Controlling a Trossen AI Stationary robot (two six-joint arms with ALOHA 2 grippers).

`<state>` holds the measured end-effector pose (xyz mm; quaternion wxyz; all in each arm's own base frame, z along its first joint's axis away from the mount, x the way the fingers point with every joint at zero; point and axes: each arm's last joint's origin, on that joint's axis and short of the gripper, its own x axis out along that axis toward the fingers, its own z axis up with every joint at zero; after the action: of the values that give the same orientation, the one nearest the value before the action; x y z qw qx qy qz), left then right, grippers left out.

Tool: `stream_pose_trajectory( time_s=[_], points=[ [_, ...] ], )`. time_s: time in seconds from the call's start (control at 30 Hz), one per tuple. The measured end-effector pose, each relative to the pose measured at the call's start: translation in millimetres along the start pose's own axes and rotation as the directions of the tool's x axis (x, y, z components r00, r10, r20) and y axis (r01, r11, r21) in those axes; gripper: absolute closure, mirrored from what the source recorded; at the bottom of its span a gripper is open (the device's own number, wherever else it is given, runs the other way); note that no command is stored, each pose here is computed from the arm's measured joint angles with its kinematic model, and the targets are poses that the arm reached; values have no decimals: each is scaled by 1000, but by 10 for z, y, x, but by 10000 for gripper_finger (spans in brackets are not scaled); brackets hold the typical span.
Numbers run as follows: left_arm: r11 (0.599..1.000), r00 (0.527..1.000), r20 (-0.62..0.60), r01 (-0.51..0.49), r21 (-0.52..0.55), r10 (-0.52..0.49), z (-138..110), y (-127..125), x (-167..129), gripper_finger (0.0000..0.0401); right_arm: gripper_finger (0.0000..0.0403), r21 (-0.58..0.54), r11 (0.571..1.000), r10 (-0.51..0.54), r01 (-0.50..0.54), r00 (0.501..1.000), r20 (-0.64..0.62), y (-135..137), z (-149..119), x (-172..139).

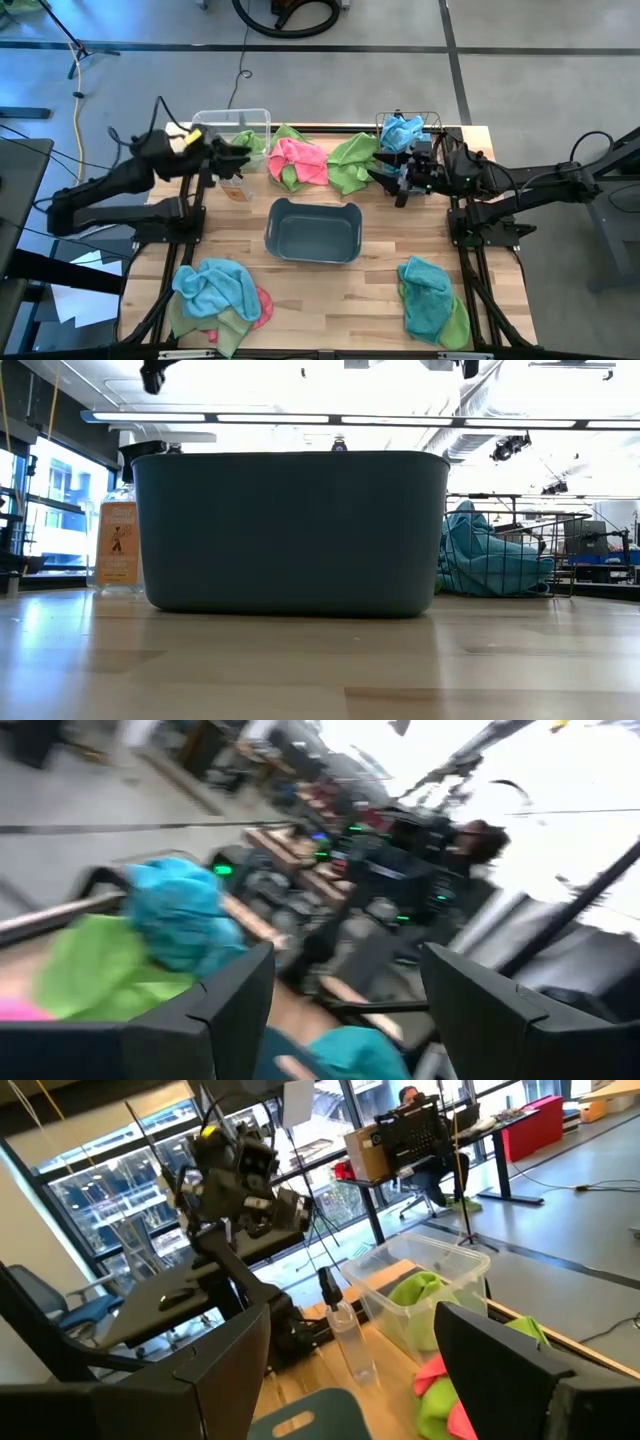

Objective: Sort microfiber towel by color & place in baskets
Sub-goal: Put the blue microfiber cloth into the gold wire basket

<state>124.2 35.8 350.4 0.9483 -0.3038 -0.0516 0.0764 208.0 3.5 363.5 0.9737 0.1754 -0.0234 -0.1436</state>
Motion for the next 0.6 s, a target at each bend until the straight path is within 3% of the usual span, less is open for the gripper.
stream_pose_trajectory(
  time_s=[0.13,0.27,0.4,0.6],
  points=[
    [997,998,14,61,50,-62,-45,-113,79,162,123,7,1000,8,-8,1000,22,8,22,0],
    [979,996,36,71,191,-79,56,-311,95,162,123,1,1000,12,-12,999,31,11,31,-1],
    [937,997,27,61,345,-75,72,-461,129,162,123,5,1000,12,-12,999,30,11,31,0],
    [872,993,-118,49,487,11,-182,-499,216,162,123,15,1000,13,-13,999,31,12,31,-1]
  ],
)
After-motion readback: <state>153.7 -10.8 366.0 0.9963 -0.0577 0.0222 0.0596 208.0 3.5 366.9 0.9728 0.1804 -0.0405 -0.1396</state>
